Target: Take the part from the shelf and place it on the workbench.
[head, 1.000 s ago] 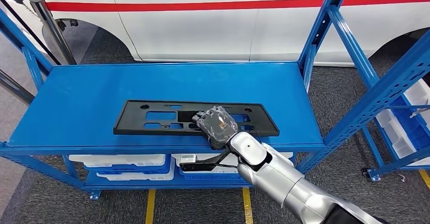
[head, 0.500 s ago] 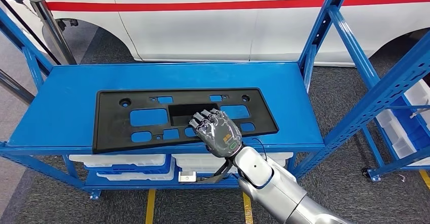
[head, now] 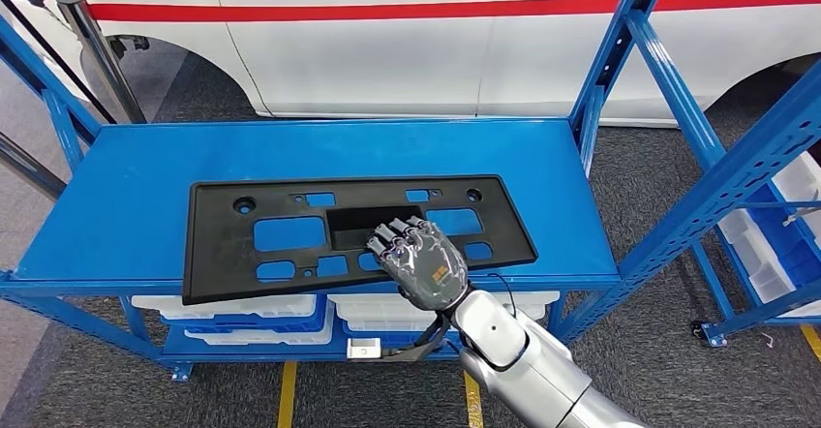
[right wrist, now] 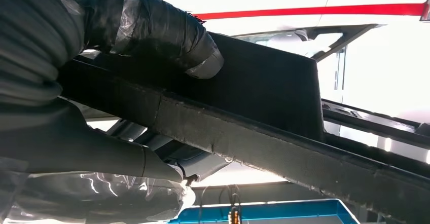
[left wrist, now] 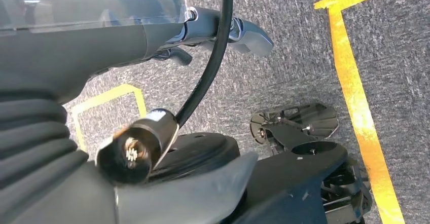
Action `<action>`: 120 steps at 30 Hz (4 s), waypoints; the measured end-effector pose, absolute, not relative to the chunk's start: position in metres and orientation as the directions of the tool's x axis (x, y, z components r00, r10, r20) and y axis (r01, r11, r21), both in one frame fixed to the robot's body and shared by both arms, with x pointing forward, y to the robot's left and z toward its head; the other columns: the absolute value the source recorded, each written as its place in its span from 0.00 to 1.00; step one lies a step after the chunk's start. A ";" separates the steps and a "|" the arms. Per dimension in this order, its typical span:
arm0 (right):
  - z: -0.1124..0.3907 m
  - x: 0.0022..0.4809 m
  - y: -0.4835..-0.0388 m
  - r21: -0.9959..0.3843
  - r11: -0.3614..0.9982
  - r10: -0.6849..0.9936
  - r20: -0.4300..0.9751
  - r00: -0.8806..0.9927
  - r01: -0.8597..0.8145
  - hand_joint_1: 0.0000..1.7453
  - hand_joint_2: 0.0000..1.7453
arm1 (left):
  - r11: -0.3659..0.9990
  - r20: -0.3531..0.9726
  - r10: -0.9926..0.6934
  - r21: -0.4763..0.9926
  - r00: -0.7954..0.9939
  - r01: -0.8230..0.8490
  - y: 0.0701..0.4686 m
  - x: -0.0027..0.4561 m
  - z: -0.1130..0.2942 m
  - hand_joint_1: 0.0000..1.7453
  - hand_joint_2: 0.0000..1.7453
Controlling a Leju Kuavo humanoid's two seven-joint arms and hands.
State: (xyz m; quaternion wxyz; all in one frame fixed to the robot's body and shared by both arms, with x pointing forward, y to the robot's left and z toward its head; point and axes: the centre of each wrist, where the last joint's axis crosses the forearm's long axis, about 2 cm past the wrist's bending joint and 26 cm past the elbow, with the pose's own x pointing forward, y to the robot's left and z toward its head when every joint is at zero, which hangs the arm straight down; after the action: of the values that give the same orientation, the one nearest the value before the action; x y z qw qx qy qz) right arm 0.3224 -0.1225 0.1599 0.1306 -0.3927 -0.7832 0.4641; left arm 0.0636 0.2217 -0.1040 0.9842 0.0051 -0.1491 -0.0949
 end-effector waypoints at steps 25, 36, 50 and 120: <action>0.159 0.319 -0.125 -0.816 0.275 0.731 -0.167 -0.662 0.509 1.00 1.00 | 0.983 0.308 -0.180 0.028 0.934 0.180 0.221 0.064 -0.104 0.00 1.00; 0.158 0.315 -0.127 -0.791 0.248 0.717 -0.239 -0.655 0.560 1.00 1.00 | 0.981 0.319 -0.186 0.010 0.929 0.193 0.221 0.064 -0.104 0.00 1.00; 0.154 0.316 -0.137 -0.779 0.189 0.710 -0.312 -0.631 0.598 1.00 1.00 | 0.974 0.324 -0.217 0.015 0.921 0.224 0.219 0.069 -0.103 0.00 1.00; 0.163 0.332 -0.163 -0.763 0.155 0.749 -0.324 -0.578 0.628 1.00 1.00 | 0.965 0.334 -0.263 0.073 0.905 0.253 0.239 0.086 -0.102 0.00 1.00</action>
State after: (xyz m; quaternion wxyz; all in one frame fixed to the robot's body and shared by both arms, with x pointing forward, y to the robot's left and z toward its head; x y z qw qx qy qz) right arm 0.3317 -0.1634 0.1626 0.0652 -0.4548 -0.7571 0.4644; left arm 0.0860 0.2393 -0.1022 0.9759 0.0139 -0.1728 -0.1322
